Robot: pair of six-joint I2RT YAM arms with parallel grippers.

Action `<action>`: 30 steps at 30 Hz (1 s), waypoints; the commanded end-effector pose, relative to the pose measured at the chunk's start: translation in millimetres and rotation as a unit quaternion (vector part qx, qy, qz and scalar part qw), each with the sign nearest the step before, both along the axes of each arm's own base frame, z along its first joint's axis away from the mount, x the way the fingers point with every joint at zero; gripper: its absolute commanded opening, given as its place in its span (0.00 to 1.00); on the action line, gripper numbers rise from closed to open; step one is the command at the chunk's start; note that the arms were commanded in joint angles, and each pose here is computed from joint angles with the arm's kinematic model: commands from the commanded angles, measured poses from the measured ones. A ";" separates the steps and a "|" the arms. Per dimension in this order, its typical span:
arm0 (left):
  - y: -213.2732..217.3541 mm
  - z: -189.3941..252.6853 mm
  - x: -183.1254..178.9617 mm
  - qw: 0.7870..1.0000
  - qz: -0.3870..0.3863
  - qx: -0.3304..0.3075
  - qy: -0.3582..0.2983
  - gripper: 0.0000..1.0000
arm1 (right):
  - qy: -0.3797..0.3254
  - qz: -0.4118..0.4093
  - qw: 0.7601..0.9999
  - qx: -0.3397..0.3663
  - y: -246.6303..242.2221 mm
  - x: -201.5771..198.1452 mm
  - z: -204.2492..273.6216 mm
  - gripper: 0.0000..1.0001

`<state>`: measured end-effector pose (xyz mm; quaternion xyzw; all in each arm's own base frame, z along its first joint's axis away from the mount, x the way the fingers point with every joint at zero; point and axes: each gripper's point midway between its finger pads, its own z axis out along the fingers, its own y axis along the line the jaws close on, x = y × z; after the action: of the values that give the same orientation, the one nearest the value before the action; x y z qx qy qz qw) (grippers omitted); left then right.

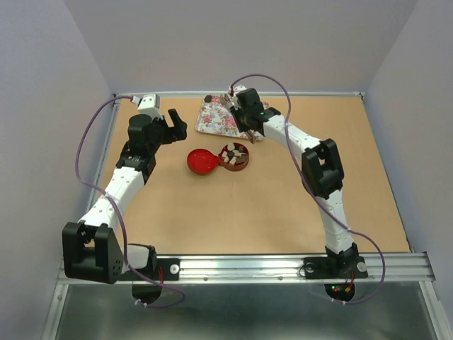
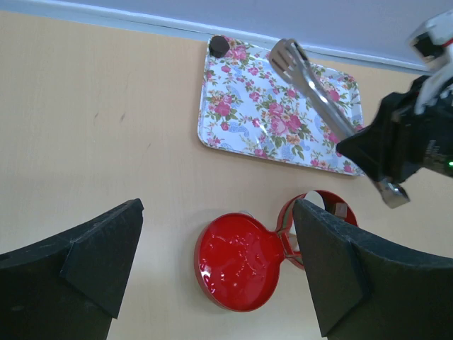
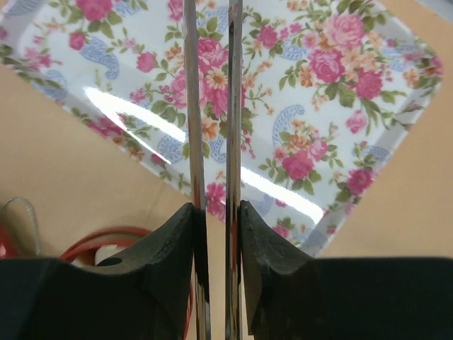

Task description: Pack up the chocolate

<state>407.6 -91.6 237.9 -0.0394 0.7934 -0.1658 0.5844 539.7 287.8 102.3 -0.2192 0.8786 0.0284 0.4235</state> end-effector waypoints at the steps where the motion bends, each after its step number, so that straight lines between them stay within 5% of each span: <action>1: -1.4 40.7 4.7 0.998 -0.003 -0.009 -0.054 0.99 | -0.083 0.016 0.995 0.058 -1.9 -11.7 104.8 0.23; 7: -0.8 42.9 1.8 0.998 -0.002 -0.011 -0.056 0.99 | -0.084 0.037 0.992 0.083 -13.6 -54.9 136.6 0.23; 20: 2.1 42.7 0.7 0.998 0.005 -0.009 -0.054 0.99 | 0.005 0.056 0.992 0.115 -33.6 -190.3 104.6 0.23; 30: 4.0 36.6 4.6 0.999 0.010 -0.003 -0.045 0.99 | 0.071 0.068 0.990 0.098 -21.4 -244.2 70.2 0.23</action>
<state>406.8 -89.8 240.6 -0.0421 0.7914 -0.1627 0.5877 308.2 263.7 174.5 -0.2437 0.8777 0.1502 0.3843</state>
